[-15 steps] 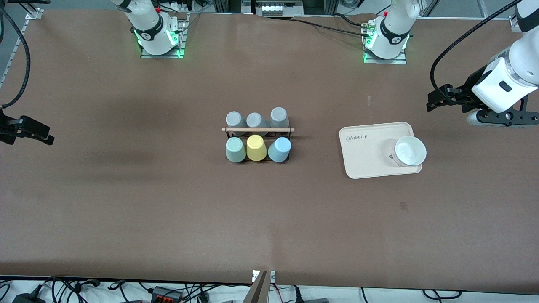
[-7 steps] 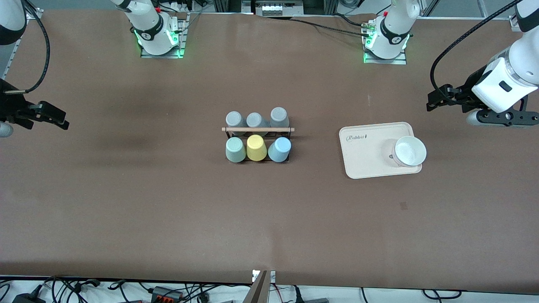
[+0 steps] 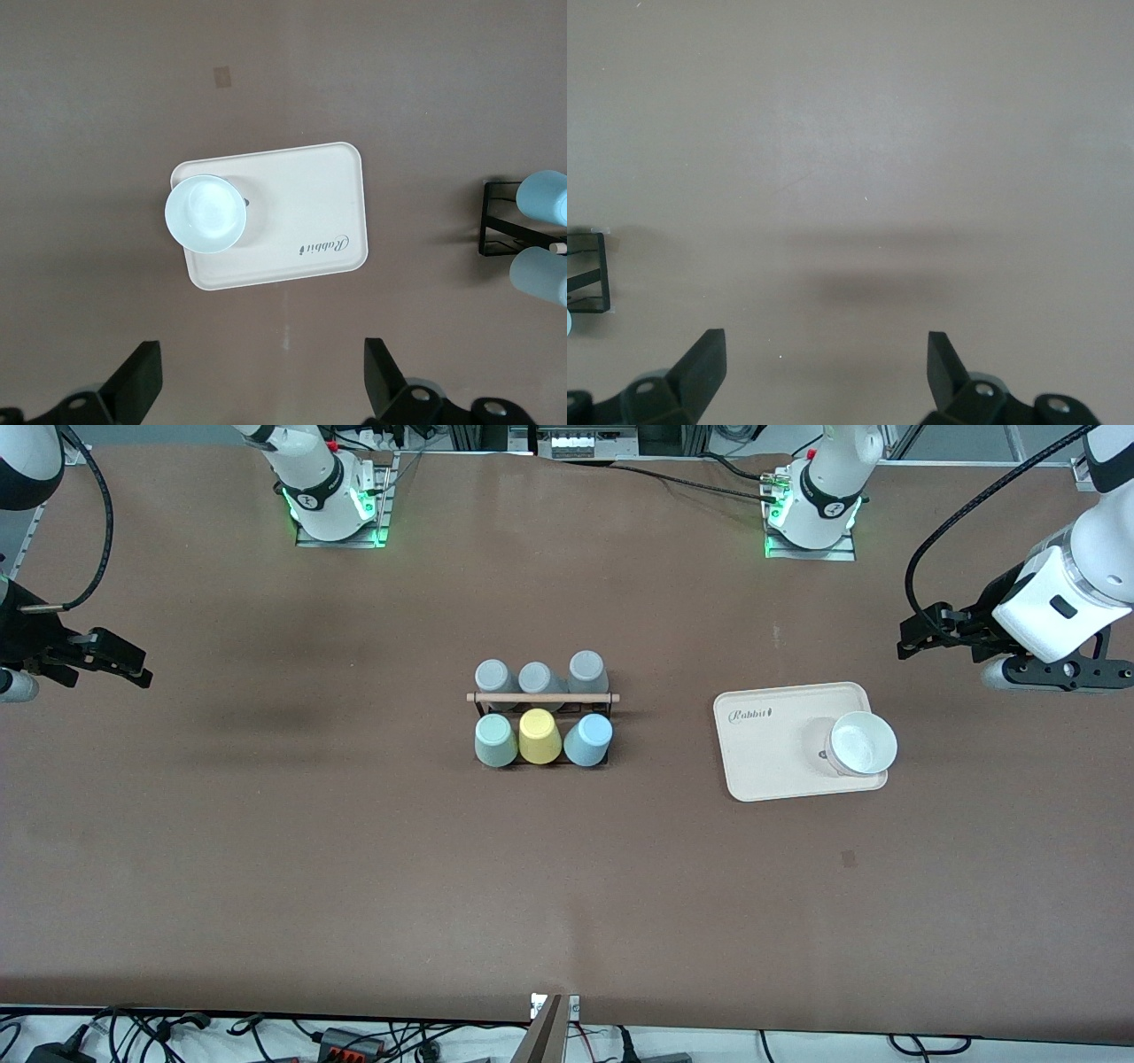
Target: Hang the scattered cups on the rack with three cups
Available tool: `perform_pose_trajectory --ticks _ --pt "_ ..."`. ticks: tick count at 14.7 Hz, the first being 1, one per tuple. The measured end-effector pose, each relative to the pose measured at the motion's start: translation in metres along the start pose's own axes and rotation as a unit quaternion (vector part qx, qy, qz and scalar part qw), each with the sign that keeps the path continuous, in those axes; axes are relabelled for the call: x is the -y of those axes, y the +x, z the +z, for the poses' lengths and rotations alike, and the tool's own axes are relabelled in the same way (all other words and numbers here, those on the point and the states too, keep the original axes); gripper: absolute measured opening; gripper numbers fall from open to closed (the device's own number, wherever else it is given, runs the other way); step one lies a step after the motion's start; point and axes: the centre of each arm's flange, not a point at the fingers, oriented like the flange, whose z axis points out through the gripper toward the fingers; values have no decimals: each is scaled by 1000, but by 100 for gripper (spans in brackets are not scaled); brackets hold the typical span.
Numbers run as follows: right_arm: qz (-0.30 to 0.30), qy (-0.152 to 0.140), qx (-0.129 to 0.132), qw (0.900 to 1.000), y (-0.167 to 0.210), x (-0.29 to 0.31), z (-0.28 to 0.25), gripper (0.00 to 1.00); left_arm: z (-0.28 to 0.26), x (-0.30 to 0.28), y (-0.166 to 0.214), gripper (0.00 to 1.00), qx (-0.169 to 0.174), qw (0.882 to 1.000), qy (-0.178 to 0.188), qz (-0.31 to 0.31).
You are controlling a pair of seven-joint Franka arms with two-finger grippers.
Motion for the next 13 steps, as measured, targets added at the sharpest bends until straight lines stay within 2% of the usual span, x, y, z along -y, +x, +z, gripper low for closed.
perform_pose_trajectory --ticks 9,13 --pt "0 0 -5 1000 -2 0 -6 100 0 0 0 100 0 1000 0 0" --pt "0 0 2 1000 -4 0 -6 100 0 0 0 100 0 1000 0 0"
